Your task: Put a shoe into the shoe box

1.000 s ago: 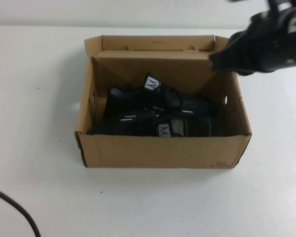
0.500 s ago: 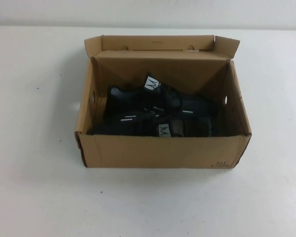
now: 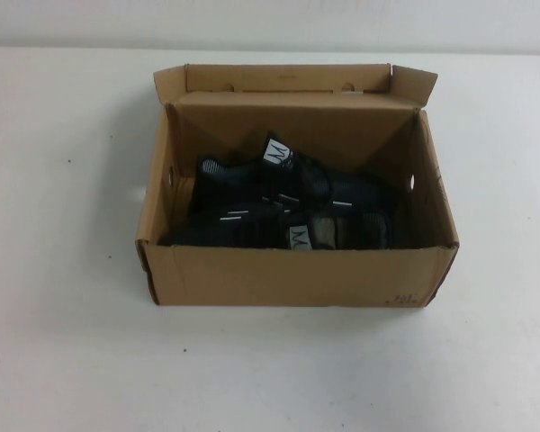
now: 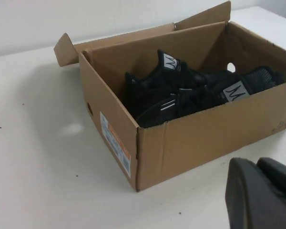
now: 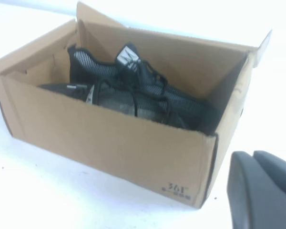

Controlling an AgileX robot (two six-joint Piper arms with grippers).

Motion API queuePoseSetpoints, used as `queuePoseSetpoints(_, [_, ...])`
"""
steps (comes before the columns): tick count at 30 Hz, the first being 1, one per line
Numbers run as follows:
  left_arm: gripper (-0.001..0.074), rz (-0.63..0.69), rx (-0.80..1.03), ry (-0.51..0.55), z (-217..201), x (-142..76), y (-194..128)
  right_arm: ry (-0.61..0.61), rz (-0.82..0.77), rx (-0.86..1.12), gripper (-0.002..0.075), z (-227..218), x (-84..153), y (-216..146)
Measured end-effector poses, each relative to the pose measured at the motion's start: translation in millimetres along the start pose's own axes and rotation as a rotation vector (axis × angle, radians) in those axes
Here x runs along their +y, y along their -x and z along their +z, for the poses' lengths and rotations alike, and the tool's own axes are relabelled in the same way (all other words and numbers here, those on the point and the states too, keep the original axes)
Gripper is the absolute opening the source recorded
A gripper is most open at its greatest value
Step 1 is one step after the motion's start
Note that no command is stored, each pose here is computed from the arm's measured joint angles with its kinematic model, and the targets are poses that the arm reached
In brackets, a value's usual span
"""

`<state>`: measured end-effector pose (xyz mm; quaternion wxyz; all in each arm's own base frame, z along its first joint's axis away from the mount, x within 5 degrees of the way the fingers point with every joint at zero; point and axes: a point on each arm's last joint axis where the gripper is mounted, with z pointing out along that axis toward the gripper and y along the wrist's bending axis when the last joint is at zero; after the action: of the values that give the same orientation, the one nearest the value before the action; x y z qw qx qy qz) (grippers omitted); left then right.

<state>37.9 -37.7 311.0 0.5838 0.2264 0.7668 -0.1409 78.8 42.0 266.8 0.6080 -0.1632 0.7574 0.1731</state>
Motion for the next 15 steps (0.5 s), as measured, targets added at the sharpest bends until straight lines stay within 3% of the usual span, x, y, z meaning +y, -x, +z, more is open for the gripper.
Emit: queuePoseSetpoints(15, [0.0001,-0.005,-0.002,-0.001,-0.3,-0.2,0.1,-0.013,-0.114,-0.056,-0.0017,1.3,-1.2,0.0])
